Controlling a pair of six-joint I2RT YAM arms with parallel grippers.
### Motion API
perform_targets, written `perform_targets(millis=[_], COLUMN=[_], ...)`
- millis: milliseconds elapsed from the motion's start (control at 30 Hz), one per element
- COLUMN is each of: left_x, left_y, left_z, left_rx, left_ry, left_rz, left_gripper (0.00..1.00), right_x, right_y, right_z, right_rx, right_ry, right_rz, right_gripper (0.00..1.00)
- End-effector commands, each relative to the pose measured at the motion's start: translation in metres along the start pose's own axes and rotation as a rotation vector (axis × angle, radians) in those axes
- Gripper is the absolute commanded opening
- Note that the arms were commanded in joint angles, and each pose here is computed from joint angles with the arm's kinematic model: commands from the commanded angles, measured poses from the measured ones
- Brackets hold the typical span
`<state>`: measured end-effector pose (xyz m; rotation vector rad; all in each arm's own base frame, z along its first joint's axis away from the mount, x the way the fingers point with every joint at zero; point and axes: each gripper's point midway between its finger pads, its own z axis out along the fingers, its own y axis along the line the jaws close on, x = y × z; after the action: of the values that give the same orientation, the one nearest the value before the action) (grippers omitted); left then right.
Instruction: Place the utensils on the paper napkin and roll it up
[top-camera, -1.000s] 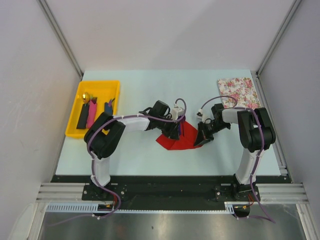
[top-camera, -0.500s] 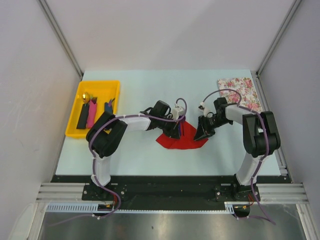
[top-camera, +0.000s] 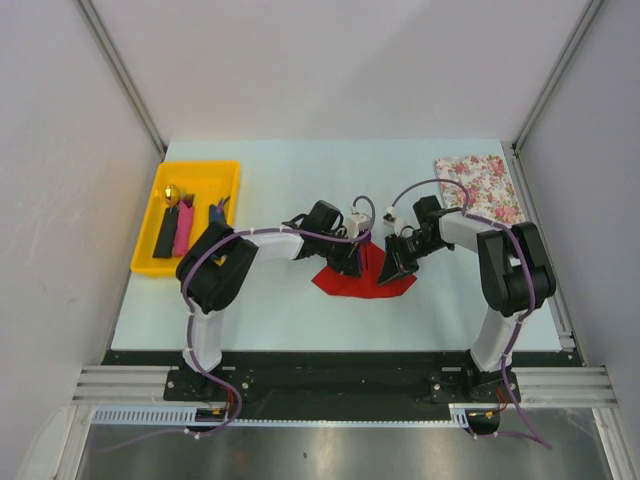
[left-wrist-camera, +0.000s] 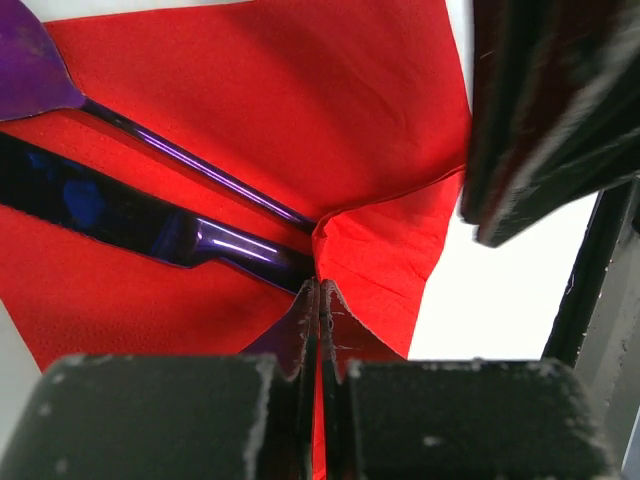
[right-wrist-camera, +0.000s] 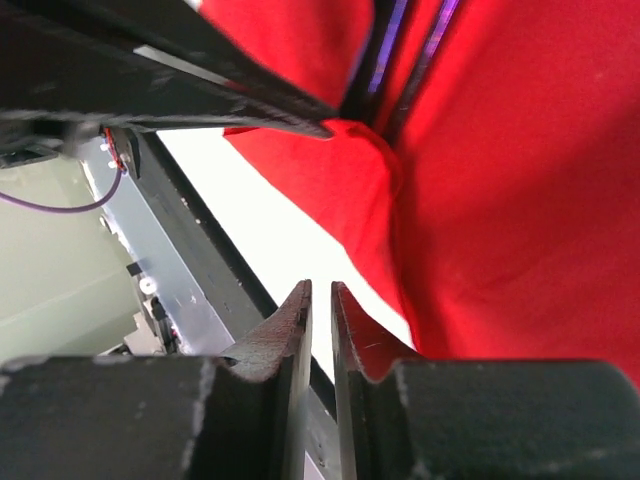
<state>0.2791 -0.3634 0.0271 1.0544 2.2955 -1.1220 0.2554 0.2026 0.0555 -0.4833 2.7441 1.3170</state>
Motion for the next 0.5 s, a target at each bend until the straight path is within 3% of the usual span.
perform_targets(millis=[0,133,267,467], left_x=[-0.010,-0.011,-0.019,-0.031], left_y=[0.000,-0.002,-0.006,-0.005], left_z=[0.002,-0.001,-0.015,-0.046], left_rx=[-0.005,-0.002,0.006,-0.017], left_ry=[-0.016,-0.023,-0.064,-0.147], left_rz=[0.008,0.007,0.002,-0.066], left_gripper=[0.00,0.02,0.19,0.31], right_x=[0.005,0.011,0.016,0.016], right_y=[-0.012,-0.026,-0.035,-0.041], right_z=[0.014,0.022,0.029,0.029], right_rx=[-0.002,0.035,0.054,0.089], right_ry=[0.021,0.048,0.071,0.071], right_rz=[0.033,0.046,0.059,0.058], right_gripper=[0.17,0.15,0.13,0.12])
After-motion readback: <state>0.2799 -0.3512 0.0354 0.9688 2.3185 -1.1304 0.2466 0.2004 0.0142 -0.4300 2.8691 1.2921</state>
